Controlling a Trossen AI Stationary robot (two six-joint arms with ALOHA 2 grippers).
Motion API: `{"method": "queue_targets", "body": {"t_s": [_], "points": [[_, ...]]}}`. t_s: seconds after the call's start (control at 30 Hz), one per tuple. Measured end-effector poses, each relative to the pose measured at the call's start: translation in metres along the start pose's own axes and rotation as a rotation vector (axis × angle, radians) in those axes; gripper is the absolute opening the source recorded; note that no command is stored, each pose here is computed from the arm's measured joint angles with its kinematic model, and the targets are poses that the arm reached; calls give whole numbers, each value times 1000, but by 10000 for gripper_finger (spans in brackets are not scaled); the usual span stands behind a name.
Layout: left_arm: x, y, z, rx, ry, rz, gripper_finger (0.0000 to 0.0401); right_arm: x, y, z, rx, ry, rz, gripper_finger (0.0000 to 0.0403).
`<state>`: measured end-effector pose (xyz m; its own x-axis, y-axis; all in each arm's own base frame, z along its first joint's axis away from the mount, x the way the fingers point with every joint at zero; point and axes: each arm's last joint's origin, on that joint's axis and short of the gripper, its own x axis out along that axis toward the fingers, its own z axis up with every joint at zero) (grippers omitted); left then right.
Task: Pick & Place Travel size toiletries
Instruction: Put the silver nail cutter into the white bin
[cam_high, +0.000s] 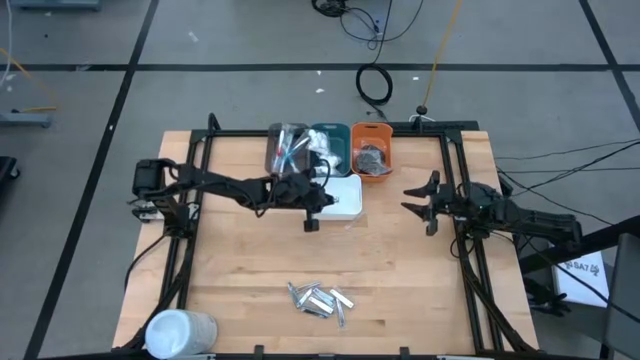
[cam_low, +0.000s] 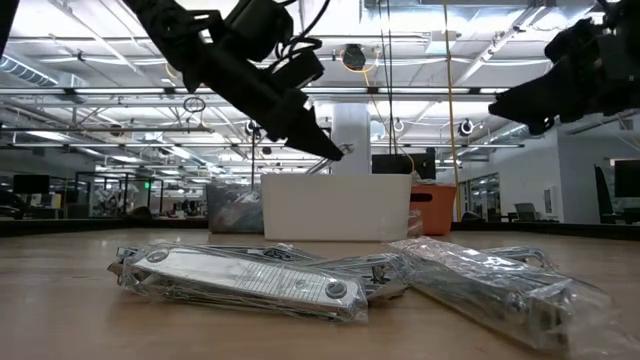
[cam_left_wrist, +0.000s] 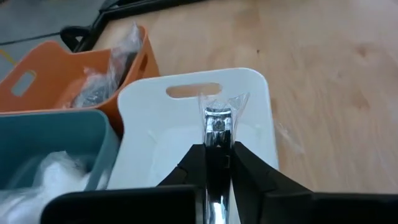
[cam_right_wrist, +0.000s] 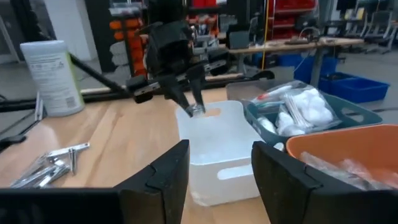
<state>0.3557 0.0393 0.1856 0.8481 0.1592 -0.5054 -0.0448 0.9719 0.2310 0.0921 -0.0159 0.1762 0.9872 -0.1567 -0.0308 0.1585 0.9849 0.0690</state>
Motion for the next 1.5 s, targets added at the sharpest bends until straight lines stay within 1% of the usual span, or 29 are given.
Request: {"method": "queue_targets", "body": {"t_s": [0.07,0.17,0.3,0.5,0.57,0.7,0.87,1.0,1.1,1.2,1.33,1.37,1.43,1.5], "points": [[0,3,0,-6,-13,-13,29,3,0,-4,-1,-64,6,153],[0,4,0,-23,-19,-21,31,3,0,4,-5,-158,11,144],[0,4,0,-35,-17,-21,43,3,0,2,-2,-141,15,138],[0,4,0,-53,-13,-21,31,3,0,2,20,-144,19,138],[0,5,0,-58,-7,-8,33,3,0,2,21,-146,19,139],[0,7,-1,-64,6,47,60,3,0,3,21,-147,19,141],[0,7,-1,-63,3,51,95,3,0,3,21,-146,19,141],[0,8,-1,-69,3,52,109,3,0,2,21,-146,19,141],[0,8,-1,-70,0,53,111,3,0,2,21,-146,19,141],[0,8,1,-68,-18,57,112,3,0,2,21,-146,19,141],[0,10,7,-74,-75,69,112,3,0,2,21,-146,19,141],[0,9,8,-87,-89,69,112,3,0,2,21,-146,19,141],[-1,7,11,-150,-120,51,113,3,0,2,21,-146,19,141],[-6,3,17,-170,-148,1,113,3,0,2,21,-146,19,141]]}}
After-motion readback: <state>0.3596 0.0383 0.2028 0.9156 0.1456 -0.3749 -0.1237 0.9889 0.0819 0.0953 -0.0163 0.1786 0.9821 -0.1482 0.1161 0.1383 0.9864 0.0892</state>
